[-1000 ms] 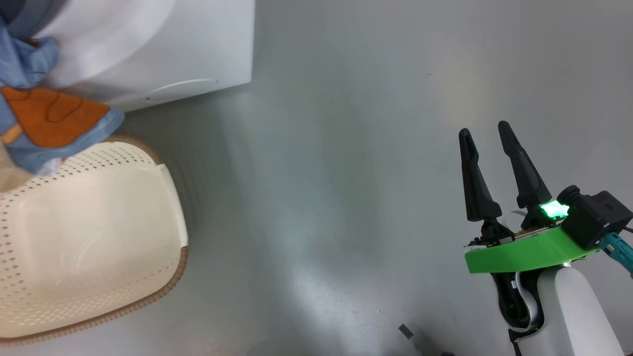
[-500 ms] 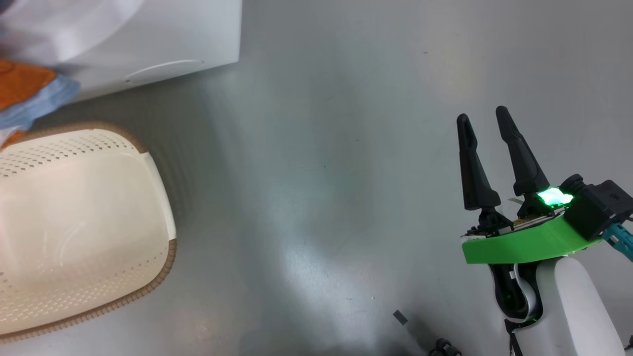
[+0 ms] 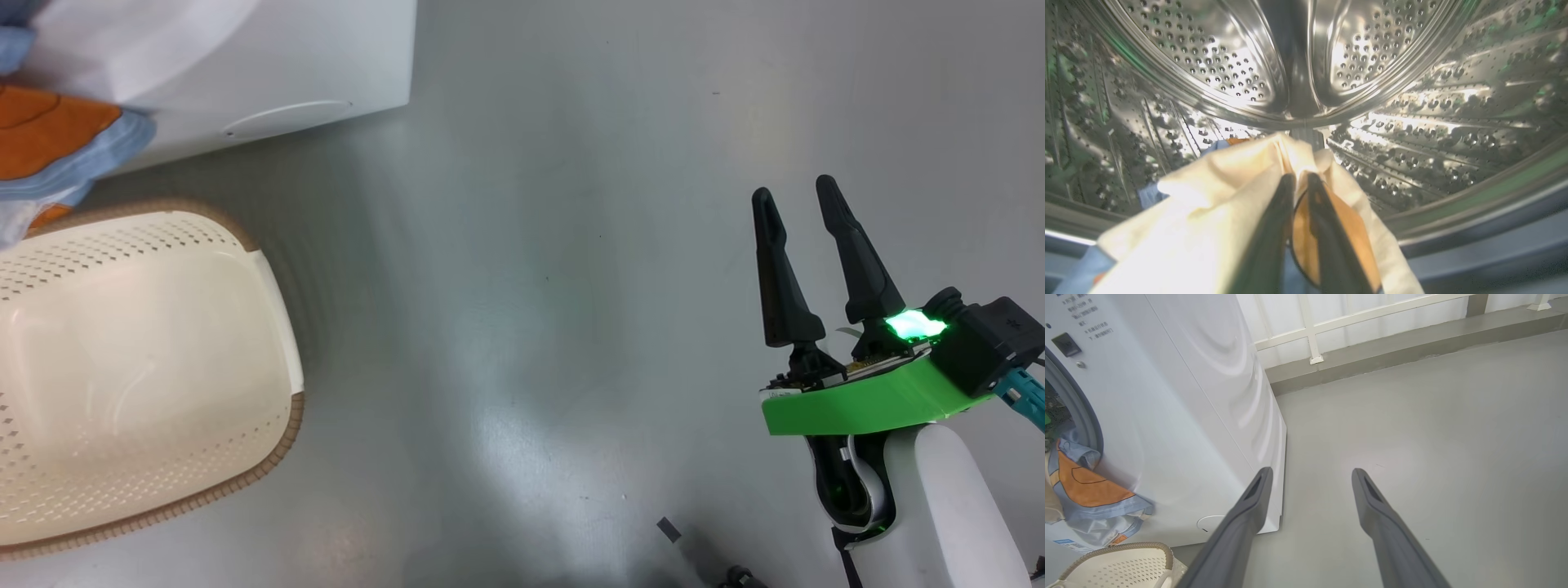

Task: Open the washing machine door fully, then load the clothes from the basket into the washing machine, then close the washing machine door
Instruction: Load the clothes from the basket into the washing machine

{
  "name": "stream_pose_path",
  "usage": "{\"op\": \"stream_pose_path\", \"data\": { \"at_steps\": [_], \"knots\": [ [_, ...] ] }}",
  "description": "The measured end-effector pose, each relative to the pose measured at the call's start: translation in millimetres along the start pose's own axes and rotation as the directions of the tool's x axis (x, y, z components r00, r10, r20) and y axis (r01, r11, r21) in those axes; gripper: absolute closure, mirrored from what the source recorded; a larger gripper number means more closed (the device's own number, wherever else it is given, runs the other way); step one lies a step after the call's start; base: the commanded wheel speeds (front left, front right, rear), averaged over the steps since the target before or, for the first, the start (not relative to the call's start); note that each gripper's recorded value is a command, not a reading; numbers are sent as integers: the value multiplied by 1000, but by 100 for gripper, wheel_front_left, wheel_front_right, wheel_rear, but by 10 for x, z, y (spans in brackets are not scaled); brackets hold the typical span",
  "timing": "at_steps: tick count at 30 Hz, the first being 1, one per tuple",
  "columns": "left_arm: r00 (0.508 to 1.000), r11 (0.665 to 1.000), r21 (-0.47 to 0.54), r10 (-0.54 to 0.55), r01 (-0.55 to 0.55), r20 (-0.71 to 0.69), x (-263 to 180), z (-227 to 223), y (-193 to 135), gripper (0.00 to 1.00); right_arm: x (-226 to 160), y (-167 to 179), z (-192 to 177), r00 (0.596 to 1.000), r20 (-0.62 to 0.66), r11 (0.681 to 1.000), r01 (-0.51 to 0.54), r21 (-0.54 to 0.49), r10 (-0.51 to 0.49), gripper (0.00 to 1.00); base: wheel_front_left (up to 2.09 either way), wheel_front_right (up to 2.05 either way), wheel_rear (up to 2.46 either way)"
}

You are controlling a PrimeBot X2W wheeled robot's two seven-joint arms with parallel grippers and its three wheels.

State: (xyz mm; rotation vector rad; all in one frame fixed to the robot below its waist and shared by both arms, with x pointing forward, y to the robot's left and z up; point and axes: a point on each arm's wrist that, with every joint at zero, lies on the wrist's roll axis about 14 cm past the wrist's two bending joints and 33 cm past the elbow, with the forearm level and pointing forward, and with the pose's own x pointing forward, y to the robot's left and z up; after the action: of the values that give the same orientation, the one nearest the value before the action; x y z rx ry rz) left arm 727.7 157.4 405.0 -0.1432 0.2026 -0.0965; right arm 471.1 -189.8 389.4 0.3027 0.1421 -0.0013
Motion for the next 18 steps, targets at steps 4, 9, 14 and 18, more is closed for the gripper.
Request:
{"op": "stream_pose_path", "data": {
  "at_steps": [4, 9, 14, 18],
  "knots": [
    [999, 1000, 1, 7, -7, -39, -42, -59, 17, 0, 7, 31, 17, 1000, 5, 1000, -8, 4, 8, 0, 0, 0, 0],
    [1000, 999, -34, 14, -14, -9, -61, 18, 16, 0, 5, 50, 44, 1000, 11, 1000, -13, 5, 13, 0, 0, 0, 0],
    [1000, 996, -85, 15, -13, 23, -86, 77, -25, 0, 3, 58, 66, 1000, 16, 1000, -14, 6, 14, 0, 0, 0, 0],
    [997, 994, -112, 14, -6, 77, -116, 178, -20, 0, 11, 65, 74, 1000, 20, 1000, -16, 7, 16, 0, 0, 0, 0]
  ]
}}
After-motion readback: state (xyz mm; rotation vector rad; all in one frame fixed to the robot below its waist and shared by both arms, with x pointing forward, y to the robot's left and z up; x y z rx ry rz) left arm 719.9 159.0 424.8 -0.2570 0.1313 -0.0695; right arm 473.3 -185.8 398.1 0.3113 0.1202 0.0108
